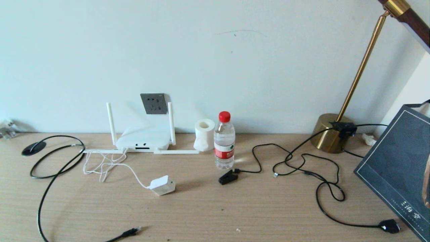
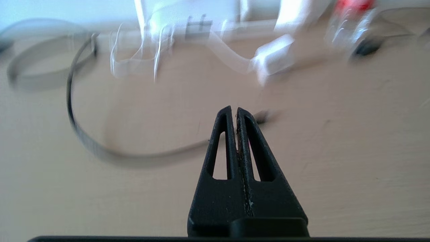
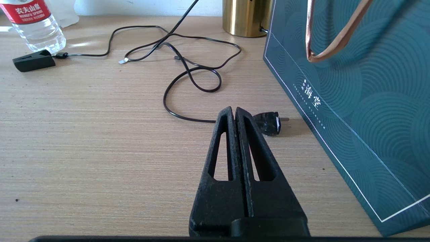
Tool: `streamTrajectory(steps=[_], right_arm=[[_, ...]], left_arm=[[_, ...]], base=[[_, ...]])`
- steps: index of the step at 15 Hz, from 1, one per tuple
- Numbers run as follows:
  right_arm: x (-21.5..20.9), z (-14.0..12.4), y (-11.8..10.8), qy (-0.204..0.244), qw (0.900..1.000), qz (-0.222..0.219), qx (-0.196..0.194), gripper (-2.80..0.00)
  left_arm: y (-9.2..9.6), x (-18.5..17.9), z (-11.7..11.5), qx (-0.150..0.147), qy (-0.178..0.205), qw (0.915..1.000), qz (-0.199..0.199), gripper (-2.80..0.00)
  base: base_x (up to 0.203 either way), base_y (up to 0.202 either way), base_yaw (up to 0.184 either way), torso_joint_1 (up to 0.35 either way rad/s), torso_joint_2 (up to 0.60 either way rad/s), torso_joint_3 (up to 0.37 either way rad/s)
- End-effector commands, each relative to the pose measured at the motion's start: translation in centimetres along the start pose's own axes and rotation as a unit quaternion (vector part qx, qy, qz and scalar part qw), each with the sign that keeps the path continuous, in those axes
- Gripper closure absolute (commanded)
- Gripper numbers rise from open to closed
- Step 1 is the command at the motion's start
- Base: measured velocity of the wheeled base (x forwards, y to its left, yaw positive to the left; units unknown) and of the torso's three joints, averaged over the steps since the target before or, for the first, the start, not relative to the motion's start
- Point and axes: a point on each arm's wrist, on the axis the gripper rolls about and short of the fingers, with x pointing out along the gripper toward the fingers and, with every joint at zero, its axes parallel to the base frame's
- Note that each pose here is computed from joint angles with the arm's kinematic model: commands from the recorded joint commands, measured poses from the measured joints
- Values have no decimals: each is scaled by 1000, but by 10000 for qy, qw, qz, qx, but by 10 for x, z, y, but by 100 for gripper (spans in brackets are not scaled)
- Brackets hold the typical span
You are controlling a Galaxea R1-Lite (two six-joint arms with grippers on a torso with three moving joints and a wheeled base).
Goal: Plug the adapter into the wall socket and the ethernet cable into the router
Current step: Pick up plug
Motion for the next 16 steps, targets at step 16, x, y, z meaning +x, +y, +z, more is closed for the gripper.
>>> streamTrajectory(steps=[16], right_arm=[[0,0,0,-6,10000,-7,-23,0]], left_arm=[[-38,203,134,1874,1737,9161,-3091,0]], base=[[0,0,0,0,0,0]])
